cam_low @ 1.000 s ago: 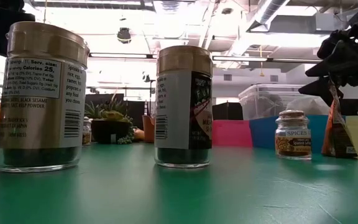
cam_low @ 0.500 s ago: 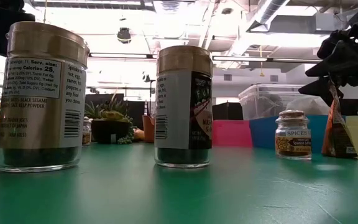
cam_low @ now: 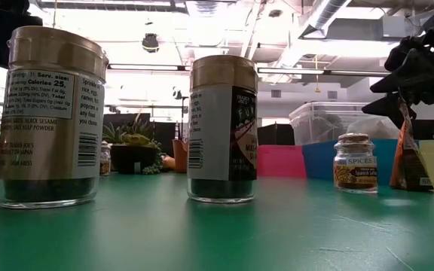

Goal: Sort spices by type

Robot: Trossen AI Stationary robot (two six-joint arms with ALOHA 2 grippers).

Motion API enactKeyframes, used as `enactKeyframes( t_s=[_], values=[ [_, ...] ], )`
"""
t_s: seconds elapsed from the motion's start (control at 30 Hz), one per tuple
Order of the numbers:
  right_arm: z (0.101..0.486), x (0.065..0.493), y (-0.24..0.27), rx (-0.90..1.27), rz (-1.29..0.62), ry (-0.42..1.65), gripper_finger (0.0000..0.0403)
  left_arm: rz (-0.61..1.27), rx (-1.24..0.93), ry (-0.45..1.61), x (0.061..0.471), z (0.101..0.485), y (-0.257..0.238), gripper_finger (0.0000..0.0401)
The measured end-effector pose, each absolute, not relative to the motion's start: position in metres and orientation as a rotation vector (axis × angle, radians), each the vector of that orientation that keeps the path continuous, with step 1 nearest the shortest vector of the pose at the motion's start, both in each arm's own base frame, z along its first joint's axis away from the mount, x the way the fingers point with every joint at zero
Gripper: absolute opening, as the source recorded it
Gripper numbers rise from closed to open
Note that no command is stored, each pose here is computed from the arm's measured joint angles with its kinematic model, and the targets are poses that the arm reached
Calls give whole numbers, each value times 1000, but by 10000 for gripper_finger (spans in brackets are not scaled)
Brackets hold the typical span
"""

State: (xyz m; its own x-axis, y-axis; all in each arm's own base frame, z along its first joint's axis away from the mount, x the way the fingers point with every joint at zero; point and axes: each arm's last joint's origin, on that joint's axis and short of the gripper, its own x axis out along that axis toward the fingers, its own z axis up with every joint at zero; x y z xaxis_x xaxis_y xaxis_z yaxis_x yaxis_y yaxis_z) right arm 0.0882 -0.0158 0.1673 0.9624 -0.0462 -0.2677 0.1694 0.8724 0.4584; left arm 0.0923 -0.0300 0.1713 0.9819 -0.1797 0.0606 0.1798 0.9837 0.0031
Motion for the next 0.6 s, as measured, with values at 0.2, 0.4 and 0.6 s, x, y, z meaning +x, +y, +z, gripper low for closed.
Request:
enactKeyframes(
  t_s=[0.2,0.4,0.6],
  values=[
    [167,88,-16,499,-114,253,265,-181,-2,-61,92,171,-30,256],
    [167,88,-16,499,-114,253,265,-181,-31,-58,92,171,-30,256],
    [167,88,-16,499,-114,253,265,-149,-93,-58,92,172,-29,256]
  ],
)
